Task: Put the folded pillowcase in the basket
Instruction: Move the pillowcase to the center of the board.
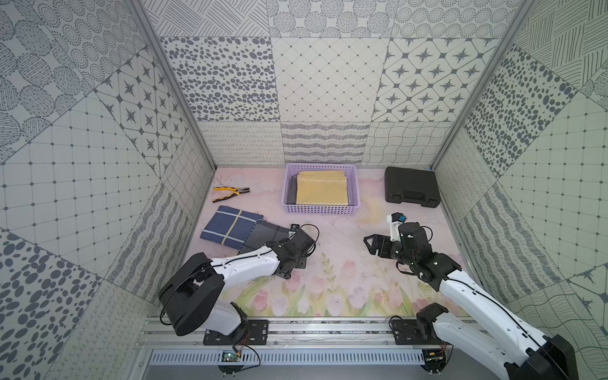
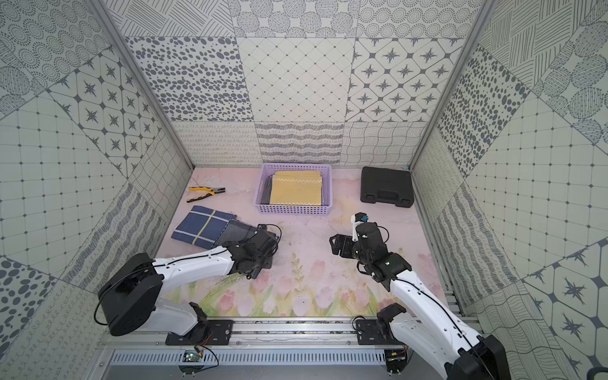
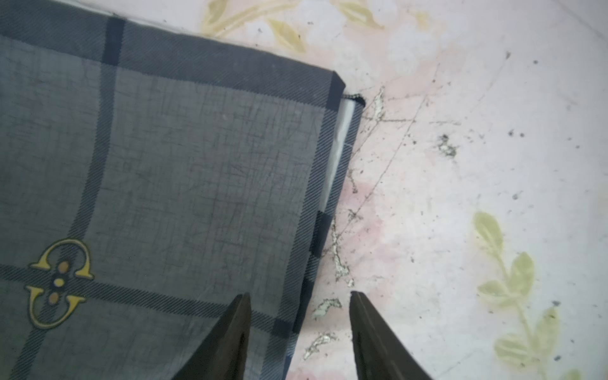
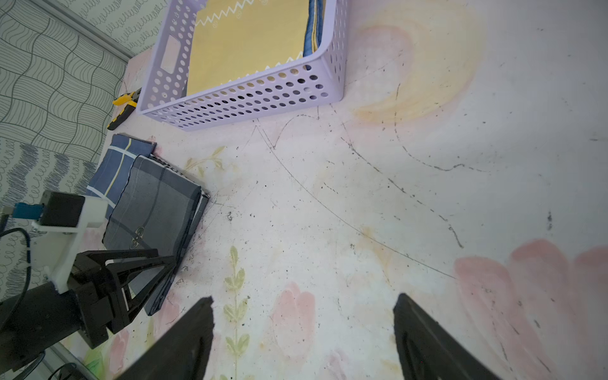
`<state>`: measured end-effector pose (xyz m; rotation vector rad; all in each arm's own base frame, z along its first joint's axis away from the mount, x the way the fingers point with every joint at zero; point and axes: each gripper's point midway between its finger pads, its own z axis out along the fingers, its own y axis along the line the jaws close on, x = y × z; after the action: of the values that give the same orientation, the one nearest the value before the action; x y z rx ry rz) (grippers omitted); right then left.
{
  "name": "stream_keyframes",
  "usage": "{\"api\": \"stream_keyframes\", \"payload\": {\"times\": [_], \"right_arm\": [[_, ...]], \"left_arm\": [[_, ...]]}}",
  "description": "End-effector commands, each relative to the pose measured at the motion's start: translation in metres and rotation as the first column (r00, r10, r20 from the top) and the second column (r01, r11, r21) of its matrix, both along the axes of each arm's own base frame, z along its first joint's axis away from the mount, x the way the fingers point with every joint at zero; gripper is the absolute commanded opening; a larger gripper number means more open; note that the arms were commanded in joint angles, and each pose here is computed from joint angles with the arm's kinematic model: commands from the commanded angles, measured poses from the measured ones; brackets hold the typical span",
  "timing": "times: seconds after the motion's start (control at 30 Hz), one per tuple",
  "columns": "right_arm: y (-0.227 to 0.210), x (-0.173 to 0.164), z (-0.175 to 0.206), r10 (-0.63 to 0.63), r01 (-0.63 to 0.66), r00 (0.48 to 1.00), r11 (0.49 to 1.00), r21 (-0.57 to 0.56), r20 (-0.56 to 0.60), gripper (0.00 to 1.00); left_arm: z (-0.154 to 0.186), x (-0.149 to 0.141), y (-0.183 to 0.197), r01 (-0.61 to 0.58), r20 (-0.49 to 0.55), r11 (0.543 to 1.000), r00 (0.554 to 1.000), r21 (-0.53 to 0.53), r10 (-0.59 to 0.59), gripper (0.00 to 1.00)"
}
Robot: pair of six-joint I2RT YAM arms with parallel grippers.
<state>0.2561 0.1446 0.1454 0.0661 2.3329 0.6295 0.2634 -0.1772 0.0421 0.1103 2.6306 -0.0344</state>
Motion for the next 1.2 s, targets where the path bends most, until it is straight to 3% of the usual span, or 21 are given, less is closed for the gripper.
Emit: {"api": "stream_keyframes", "payload": {"times": [0.0,0.43,0.57,0.83,1.17], "right_arm": [[-0.001,0.001,0.005,-0.004,0.004,0.999,1.000,-0.002,0.036,0.88],[-0.004,-0.001,0.002,-0.008,0.008,0.999,1.000,-0.011,0.035,0.88],[-0.005,-0.001,0.003,-0.009,0.009,0.999,1.000,-0.010,0.039,0.88],[-0.005,-0.003,0.002,-0.005,0.006,0.999,1.000,-0.012,0.038,0.88],[-0.007,-0.003,0.002,-0.011,0.012,0.999,1.000,-0.019,0.044,0.87]], "left_arm": [[-0.007,0.002,0.014,0.009,-0.015,0.994,1.000,0.106,-0.008,0.51],[-0.026,0.003,0.019,0.010,-0.058,0.982,0.998,0.187,0.001,0.40],[-0.030,0.003,0.019,0.009,-0.069,0.979,0.998,0.203,0.005,0.31],[-0.031,0.003,0.018,0.005,-0.078,0.980,0.997,0.200,0.010,0.01],[-0.007,0.003,-0.015,0.055,-0.051,0.996,0.997,0.076,-0.051,0.00]]}}
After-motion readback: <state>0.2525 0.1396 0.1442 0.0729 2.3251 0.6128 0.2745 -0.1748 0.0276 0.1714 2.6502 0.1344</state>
